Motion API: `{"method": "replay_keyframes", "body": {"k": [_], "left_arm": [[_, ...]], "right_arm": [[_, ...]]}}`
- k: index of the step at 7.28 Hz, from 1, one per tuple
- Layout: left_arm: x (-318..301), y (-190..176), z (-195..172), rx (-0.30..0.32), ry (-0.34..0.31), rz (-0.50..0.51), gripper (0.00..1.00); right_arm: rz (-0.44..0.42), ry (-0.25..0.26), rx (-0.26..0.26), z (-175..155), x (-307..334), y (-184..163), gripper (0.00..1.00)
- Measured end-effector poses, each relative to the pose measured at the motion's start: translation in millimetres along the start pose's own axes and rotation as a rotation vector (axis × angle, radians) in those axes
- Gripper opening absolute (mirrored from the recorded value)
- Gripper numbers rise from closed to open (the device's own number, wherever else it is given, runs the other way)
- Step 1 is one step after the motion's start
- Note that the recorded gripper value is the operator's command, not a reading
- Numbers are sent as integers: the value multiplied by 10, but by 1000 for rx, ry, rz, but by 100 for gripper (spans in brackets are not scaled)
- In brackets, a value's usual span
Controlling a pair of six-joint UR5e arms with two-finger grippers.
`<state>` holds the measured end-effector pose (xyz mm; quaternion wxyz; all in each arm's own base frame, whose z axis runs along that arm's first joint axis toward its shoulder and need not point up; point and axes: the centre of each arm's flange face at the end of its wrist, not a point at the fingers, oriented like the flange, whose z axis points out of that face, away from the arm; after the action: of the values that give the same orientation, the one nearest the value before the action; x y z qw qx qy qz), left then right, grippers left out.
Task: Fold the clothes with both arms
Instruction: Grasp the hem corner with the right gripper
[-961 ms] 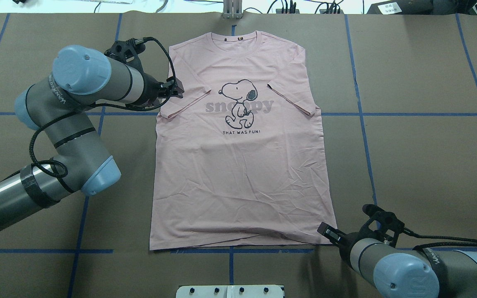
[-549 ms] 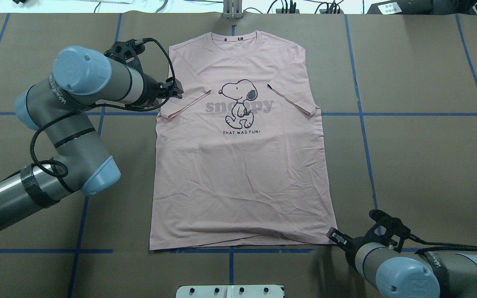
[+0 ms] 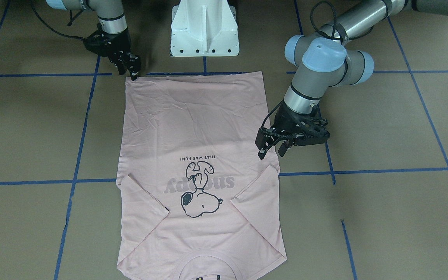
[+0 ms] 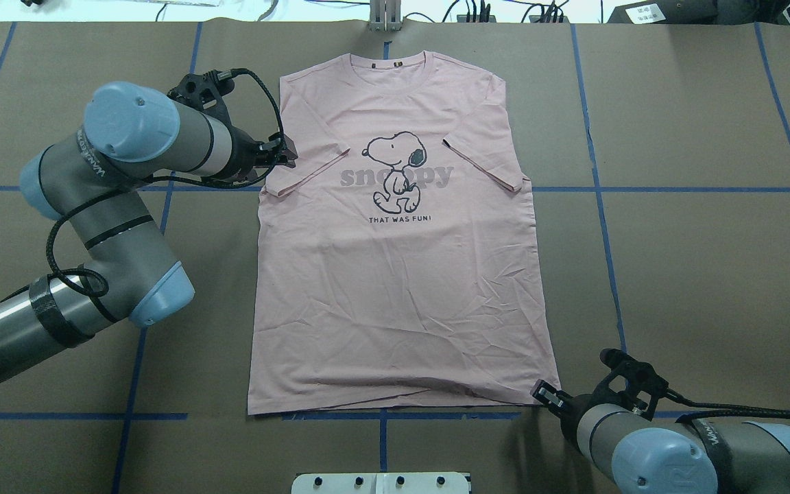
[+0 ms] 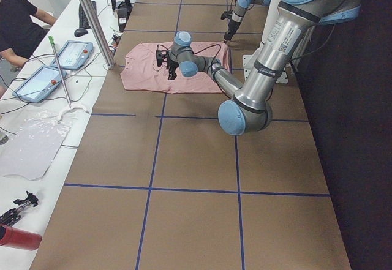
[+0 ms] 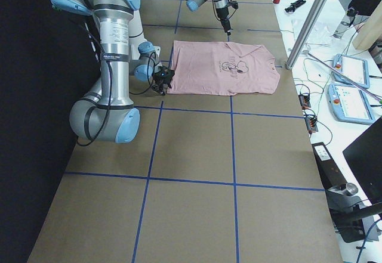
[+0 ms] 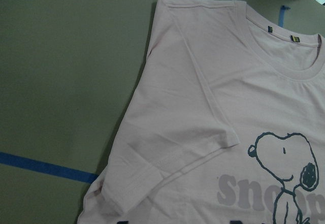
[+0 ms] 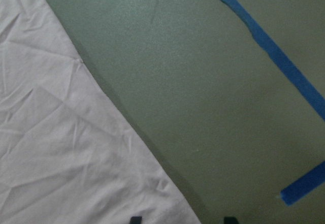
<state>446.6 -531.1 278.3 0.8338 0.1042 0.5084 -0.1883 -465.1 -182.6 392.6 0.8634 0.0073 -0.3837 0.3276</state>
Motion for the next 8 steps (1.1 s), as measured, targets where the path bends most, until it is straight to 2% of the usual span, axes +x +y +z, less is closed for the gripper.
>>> {"method": "replay_keyframes", "body": {"k": [2,6,8], "left_arm": [[-5,1,3,1,-1,0,73],[-16,-1,6,0,-3,-3,75],[50,117,-115,-1,20,-38,75]], "right_arm": [[2,1,3,25,-9,2,0],[10,-13,6,-40,-59,-69,0],[21,-32,6,-143,-114,-153,0]]}}
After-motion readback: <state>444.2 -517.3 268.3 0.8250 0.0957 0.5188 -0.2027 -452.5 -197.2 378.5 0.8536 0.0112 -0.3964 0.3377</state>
